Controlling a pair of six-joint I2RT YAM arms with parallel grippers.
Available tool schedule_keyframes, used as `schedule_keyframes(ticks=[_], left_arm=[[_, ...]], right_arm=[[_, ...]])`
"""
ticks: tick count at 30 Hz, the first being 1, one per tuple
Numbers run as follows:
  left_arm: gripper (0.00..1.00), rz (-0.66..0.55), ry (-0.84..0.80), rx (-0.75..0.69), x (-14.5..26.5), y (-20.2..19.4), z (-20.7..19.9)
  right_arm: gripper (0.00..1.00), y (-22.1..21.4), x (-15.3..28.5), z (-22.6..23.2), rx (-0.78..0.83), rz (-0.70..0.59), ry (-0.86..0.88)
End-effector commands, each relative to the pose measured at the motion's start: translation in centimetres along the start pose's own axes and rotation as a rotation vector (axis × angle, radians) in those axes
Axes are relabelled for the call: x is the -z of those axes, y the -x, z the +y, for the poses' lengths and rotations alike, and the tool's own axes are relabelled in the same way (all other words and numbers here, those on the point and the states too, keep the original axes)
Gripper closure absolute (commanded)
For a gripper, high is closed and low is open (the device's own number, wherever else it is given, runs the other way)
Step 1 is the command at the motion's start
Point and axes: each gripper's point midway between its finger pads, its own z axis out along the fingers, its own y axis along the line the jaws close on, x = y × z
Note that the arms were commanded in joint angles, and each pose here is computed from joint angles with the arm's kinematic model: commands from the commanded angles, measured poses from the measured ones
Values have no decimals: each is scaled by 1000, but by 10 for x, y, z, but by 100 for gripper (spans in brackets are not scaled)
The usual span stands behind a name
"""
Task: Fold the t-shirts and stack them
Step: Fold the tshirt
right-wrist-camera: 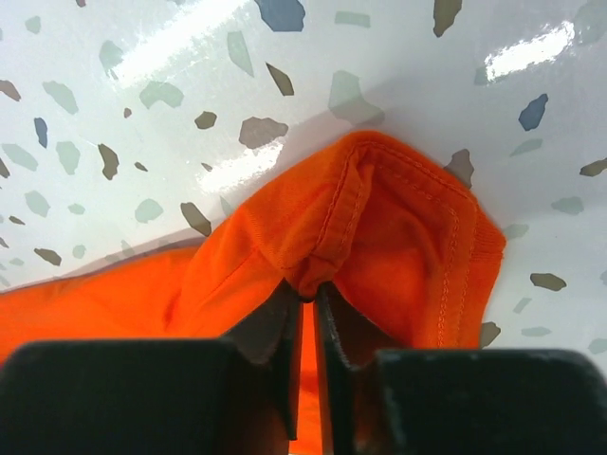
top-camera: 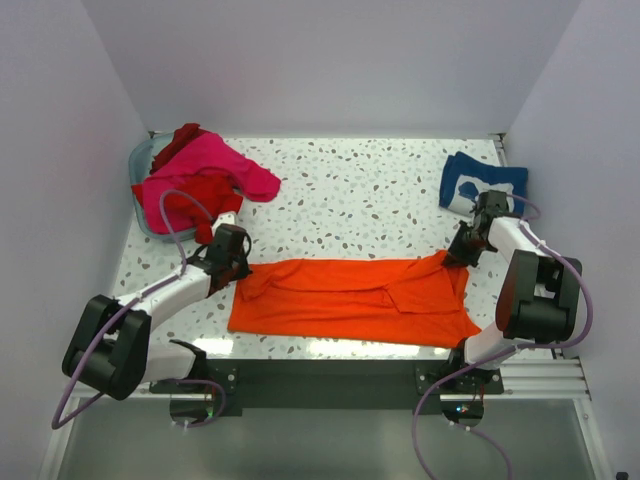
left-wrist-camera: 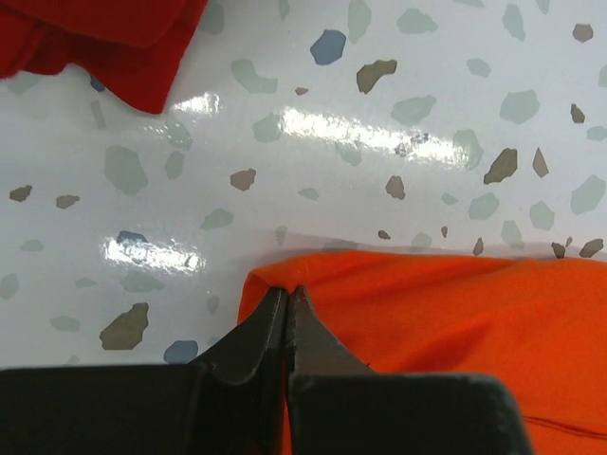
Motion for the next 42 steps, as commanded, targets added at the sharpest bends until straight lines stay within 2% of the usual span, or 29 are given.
schedule_keyframes(ticks=[1,2,8,20,21,22,23,24,25,26,28,36,42], left_arm=[[100,-101,13,-9,4,39,-2],[100,-114,19,-11,4,43,-2],[100,-125,37,-18,1,52,1],[100,-134,50,-33,-11,77,-9],[96,-133,54,-35,-12,78,-9],[84,-138,54,-35,-11,82,-11],[76,-136,51,-37,-10,82,-11],[68,-141,42,-35,-8,83,-13],[52,-135,39,-35,-8,79,-11],[45,-146,21,-30,-3,81,-14],[35,-144,7,-22,2,76,-13],[35,-65,-44,4,14,27,-3],[40,-11,-71,6,17,-1,-6]], right_arm=[[91,23,9,2,18,-68,-10],[95,25,12,-1,20,-84,-28],[100,28,25,-9,20,-120,-76],[99,45,31,-15,28,-117,-139],[95,48,33,-14,32,-123,-136],[91,48,33,-13,32,-121,-133],[73,49,36,-11,35,-130,-122],[60,49,38,-11,37,-134,-121],[52,48,40,-11,36,-140,-120],[44,50,46,-10,39,-158,-117],[38,45,50,-11,39,-161,-115],[34,4,61,-5,9,-163,-20],[34,-17,54,-14,-11,-125,-33]])
